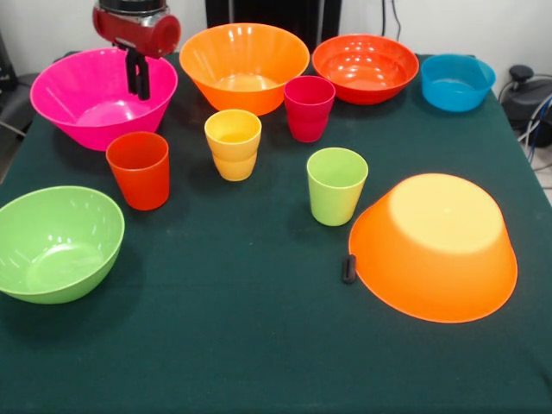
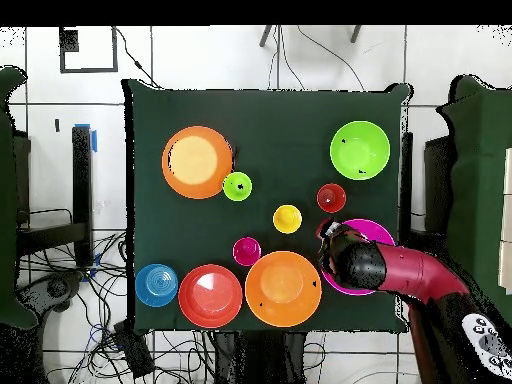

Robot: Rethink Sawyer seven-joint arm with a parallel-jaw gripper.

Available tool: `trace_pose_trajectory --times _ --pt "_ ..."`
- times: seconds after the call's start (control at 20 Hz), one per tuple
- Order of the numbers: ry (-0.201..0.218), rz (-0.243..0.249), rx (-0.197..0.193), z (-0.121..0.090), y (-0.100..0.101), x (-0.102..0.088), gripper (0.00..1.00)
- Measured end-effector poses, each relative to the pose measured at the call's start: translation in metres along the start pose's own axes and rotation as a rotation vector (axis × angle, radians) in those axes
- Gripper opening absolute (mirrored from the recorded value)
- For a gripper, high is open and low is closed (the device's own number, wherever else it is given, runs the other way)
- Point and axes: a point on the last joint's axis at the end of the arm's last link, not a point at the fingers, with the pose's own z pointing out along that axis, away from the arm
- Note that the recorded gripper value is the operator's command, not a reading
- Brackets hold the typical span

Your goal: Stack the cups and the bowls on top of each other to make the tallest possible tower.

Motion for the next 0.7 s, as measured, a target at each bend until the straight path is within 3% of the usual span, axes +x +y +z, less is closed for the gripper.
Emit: trace_pose_trajectory --times 0.5,0.7 --pt "-0.04 0.0 -0.014 -0.004 0.018 -0.044 0.0" --pt "-0.058 -0.004 -0.019 -0.006 0.023 -0.053 0.0"
